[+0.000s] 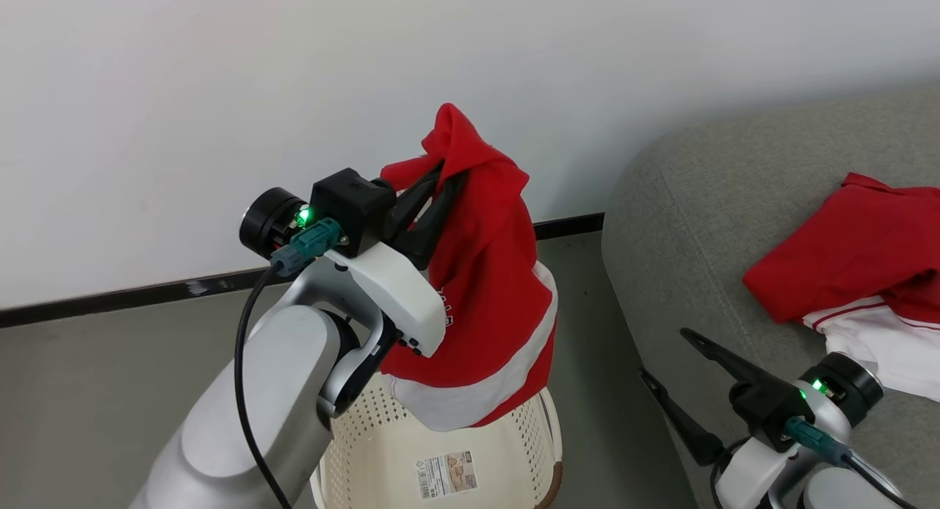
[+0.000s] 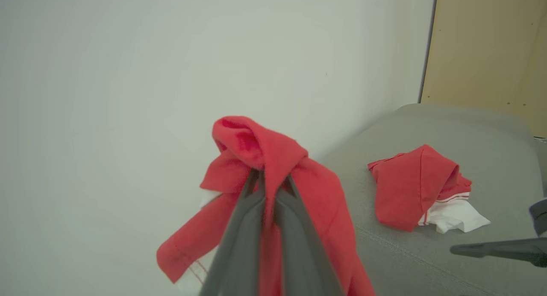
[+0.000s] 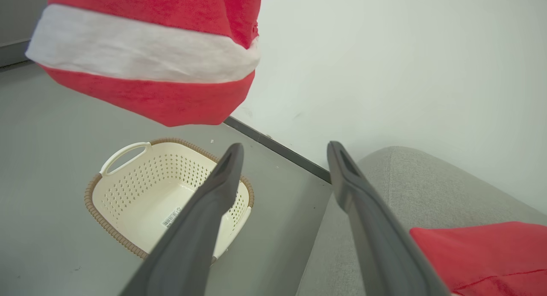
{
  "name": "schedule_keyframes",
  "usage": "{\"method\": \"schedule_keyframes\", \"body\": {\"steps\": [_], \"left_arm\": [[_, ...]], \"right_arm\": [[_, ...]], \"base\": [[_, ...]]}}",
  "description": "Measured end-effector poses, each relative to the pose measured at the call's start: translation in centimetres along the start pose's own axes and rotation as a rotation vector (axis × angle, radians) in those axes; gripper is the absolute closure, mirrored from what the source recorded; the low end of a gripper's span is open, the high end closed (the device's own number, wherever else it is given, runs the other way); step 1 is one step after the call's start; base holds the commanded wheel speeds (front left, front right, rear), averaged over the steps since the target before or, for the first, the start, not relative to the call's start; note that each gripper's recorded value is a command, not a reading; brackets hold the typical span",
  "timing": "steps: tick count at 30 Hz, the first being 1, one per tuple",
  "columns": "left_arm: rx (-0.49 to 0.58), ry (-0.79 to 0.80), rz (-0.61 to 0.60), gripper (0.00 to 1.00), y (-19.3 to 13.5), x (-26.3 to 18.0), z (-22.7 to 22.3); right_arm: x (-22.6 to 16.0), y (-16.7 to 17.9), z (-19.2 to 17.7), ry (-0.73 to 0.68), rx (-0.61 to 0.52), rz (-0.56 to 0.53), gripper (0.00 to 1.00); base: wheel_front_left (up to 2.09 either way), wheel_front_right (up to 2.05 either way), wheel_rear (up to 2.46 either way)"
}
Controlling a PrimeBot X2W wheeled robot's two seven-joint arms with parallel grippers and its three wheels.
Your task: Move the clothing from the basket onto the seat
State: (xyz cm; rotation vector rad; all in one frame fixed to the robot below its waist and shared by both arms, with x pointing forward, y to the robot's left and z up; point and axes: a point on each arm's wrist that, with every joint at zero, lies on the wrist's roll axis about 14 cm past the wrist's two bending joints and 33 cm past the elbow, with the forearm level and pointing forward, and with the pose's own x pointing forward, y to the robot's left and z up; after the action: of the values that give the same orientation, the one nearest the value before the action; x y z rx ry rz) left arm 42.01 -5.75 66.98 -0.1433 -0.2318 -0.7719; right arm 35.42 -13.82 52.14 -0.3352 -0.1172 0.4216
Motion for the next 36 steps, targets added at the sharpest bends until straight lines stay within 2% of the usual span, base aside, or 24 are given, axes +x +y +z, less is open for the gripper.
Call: {"method": "schedule_keyframes", "body": {"steps": [9,22,28,36], "left_arm": [[0.015,-0.004,-0.034,1.0,-0.9,0.0,0.8],[0.033,-0.015,-0.058,1.0,-1.7,-0.5,2.0],[0.032,-0.01,-0.049,1.0,-1.5,-0.9,2.1],[0.037,-0.005,-0.039,1.0,-1.2,-1.2,2.3]], "right_arm": [[2.3,3.8,-1.4,0.039,-0.012,0.135,0.0],[4.7,7.1,-2.3,0.069,-0.051,0.244,0.0],[6.9,7.5,0.2,-0.004,-0.058,0.246,0.0],[8.2,7.8,3.9,-0.118,-0.127,0.26,0.0]], "base": [[0.0,0.0,0.0],[0.0,0.0,0.0],[0.0,0.0,0.0],[0.0,0.0,0.0]]}}
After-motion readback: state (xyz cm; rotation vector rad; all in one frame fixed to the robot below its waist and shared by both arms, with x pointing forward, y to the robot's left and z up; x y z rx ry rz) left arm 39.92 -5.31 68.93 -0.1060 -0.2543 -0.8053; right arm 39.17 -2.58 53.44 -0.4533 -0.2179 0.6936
